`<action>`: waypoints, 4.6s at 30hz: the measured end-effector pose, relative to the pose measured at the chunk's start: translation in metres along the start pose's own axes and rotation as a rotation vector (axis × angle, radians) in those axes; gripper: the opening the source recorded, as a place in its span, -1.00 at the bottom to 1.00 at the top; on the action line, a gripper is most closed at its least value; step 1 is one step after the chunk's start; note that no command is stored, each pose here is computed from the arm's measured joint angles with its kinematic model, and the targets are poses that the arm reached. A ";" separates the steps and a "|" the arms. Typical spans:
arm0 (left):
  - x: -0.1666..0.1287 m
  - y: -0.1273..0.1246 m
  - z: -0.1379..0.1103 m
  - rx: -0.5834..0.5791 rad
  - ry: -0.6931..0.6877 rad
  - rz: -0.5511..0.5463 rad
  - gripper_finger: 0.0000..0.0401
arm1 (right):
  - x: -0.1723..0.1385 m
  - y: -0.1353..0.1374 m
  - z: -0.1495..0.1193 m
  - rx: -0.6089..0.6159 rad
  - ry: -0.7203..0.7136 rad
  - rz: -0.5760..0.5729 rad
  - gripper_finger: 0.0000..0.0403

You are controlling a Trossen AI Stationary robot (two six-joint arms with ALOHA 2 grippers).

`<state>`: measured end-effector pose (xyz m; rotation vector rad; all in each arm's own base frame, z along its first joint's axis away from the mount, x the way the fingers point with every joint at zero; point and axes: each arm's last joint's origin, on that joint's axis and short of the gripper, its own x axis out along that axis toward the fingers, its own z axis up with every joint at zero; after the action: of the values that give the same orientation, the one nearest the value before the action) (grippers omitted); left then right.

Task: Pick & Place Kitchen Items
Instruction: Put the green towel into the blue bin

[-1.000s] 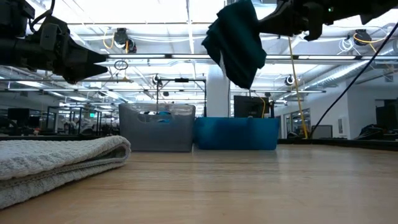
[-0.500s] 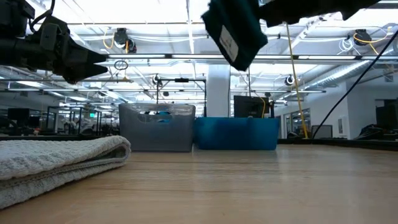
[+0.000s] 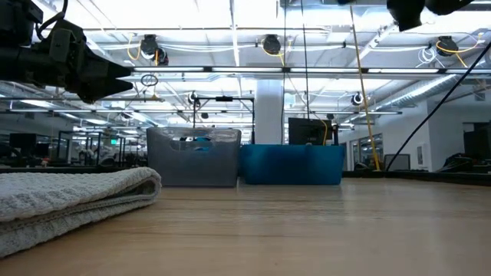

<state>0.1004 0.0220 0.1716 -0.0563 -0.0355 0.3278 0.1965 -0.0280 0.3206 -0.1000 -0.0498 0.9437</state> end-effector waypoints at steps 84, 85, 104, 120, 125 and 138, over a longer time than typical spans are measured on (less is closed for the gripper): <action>0.000 0.000 0.000 0.000 0.001 0.000 0.54 | 0.069 -0.035 -0.021 -0.035 1.071 -0.431 -1.00; 0.000 0.000 0.000 0.000 0.000 0.000 0.54 | 0.070 -0.034 -0.021 -0.035 1.074 -0.425 -1.00; 0.000 0.000 0.000 0.000 0.000 0.000 0.54 | 0.086 -0.021 -0.026 0.038 1.026 -0.284 -1.00; 0.000 0.000 0.000 0.000 0.000 0.000 0.54 | 0.074 -0.052 -0.048 -0.030 1.237 -0.512 -1.00; 0.000 0.000 0.000 0.000 0.000 0.000 0.53 | 0.065 -0.070 -0.059 -0.101 1.328 -0.565 -1.00; 0.000 0.000 0.000 0.000 0.000 0.000 0.54 | 0.035 -0.109 -0.061 -0.222 1.326 -0.727 -1.00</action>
<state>0.1004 0.0219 0.1717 -0.0563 -0.0360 0.3276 0.3098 -0.0673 0.2716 -0.8345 0.9758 0.0083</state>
